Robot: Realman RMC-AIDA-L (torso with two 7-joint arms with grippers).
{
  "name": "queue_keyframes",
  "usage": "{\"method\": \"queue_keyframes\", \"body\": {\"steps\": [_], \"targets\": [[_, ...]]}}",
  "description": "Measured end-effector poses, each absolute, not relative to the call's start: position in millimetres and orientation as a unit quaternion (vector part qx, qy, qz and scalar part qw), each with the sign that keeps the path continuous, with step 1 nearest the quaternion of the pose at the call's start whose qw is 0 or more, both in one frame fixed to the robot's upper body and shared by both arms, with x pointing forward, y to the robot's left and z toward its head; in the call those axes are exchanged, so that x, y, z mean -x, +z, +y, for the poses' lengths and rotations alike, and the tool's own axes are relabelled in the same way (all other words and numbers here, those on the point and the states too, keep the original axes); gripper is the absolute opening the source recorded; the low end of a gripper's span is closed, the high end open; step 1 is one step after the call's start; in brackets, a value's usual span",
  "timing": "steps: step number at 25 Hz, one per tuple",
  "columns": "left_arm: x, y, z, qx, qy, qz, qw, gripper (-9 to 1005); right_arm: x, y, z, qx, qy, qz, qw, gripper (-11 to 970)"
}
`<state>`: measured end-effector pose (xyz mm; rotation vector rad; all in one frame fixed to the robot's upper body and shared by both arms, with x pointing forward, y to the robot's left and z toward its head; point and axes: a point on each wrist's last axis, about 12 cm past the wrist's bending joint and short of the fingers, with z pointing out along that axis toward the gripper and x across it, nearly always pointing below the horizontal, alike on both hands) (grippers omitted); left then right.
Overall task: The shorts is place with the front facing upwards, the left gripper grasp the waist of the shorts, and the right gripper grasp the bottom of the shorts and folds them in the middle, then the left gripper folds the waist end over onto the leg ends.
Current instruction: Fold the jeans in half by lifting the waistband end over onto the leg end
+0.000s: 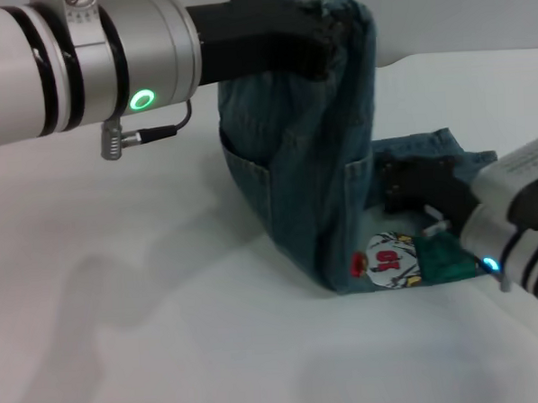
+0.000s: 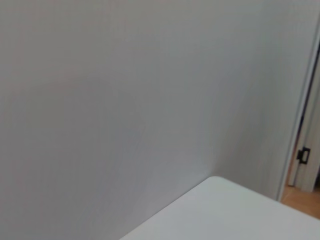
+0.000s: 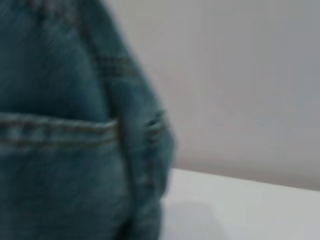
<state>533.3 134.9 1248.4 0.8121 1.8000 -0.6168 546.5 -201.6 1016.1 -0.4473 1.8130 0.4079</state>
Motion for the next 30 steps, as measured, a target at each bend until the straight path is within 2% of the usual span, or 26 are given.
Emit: {"method": "queue_keyframes", "body": {"steps": [7, 16, 22, 30], "targets": [[-526, 1264, 116, -0.368, -0.29, 0.707, 0.53, 53, -563, 1020, -164, 0.236, 0.212, 0.781, 0.539, 0], [-529, 1264, 103, -0.383, -0.295, 0.698, 0.529, 59, -571, 1029, -116, 0.294, 0.232, 0.781, 0.5, 0], [-532, 1260, 102, -0.384, -0.295, 0.702, 0.523, 62, -573, 1030, -115, 0.293, 0.227, 0.784, 0.498, 0], [-531, 1256, 105, -0.382, -0.297, 0.705, 0.519, 67, -574, 1016, -157, 0.222, 0.19, 0.811, 0.507, 0]]}}
